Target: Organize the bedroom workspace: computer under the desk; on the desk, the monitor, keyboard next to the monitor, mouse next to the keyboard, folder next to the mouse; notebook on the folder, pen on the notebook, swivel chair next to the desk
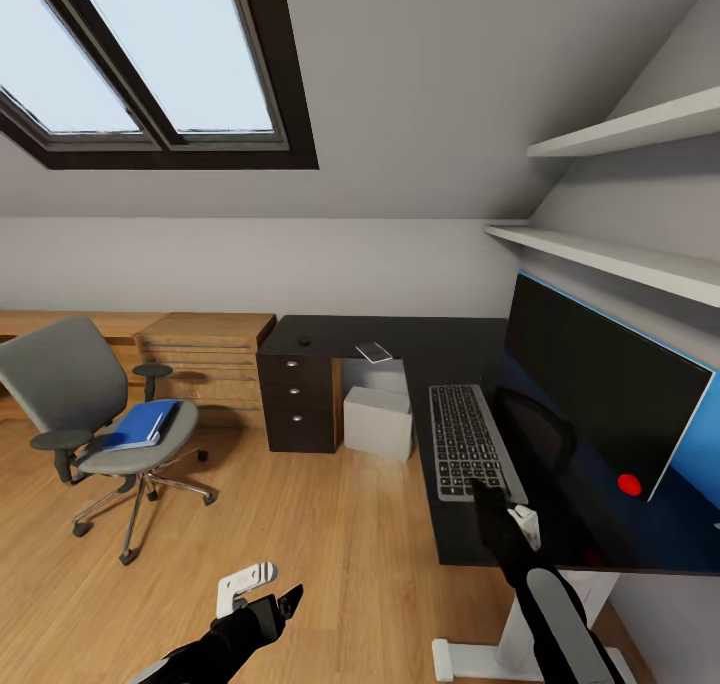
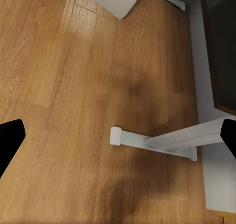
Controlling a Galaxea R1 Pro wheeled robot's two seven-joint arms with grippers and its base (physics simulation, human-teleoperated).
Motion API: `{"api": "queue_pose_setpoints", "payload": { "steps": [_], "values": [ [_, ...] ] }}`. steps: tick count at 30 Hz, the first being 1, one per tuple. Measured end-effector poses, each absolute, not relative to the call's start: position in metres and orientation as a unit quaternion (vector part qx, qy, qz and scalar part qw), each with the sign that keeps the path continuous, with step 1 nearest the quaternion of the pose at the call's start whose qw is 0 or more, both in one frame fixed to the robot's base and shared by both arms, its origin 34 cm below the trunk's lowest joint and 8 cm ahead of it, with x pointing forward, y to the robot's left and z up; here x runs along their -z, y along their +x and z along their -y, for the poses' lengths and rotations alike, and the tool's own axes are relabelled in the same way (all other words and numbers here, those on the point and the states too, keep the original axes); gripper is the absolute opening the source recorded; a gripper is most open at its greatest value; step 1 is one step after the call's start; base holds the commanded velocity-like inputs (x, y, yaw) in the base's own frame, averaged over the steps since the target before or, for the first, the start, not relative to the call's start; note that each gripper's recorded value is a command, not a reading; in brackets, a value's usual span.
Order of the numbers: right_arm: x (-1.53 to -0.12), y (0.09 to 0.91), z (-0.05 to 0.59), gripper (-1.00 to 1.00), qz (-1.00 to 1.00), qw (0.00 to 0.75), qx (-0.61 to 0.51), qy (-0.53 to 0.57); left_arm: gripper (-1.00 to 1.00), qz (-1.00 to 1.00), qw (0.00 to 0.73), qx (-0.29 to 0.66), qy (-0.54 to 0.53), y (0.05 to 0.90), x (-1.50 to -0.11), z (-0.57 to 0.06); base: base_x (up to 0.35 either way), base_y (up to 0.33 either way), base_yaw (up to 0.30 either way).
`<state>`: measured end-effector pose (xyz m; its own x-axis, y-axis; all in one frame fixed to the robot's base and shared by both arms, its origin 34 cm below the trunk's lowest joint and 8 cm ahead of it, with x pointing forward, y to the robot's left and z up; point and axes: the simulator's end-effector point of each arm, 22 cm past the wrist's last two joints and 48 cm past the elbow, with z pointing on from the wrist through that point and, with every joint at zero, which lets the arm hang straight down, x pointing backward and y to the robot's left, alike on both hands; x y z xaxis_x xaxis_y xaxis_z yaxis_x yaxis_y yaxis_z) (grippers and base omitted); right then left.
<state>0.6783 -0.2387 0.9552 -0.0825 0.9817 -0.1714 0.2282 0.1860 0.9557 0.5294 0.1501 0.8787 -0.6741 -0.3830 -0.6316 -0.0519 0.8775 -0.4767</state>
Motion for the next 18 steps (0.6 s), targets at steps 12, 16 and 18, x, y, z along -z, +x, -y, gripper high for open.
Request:
{"api": "queue_pose_setpoints", "payload": {
  "steps": [12,16,18],
  "values": [
    [-0.965,0.680,0.239,-1.00,-0.596,0.455,-0.425,0.508,1.00,-0.889,0.385,0.215,-0.122,0.529,-0.879,-0.150,0.000,0.000,0.000],
    [-0.987,0.683,0.238,-1.00,-0.586,0.466,-0.439,0.497,1.00,-0.889,0.385,0.215,-0.122,0.529,-0.879,-0.150,0.000,0.000,0.000],
    [-0.990,0.683,0.235,-1.00,-0.588,0.464,-0.445,0.491,1.00,-0.889,0.385,0.215,-0.122,0.529,-0.879,-0.150,0.000,0.000,0.000]
  ]
}}
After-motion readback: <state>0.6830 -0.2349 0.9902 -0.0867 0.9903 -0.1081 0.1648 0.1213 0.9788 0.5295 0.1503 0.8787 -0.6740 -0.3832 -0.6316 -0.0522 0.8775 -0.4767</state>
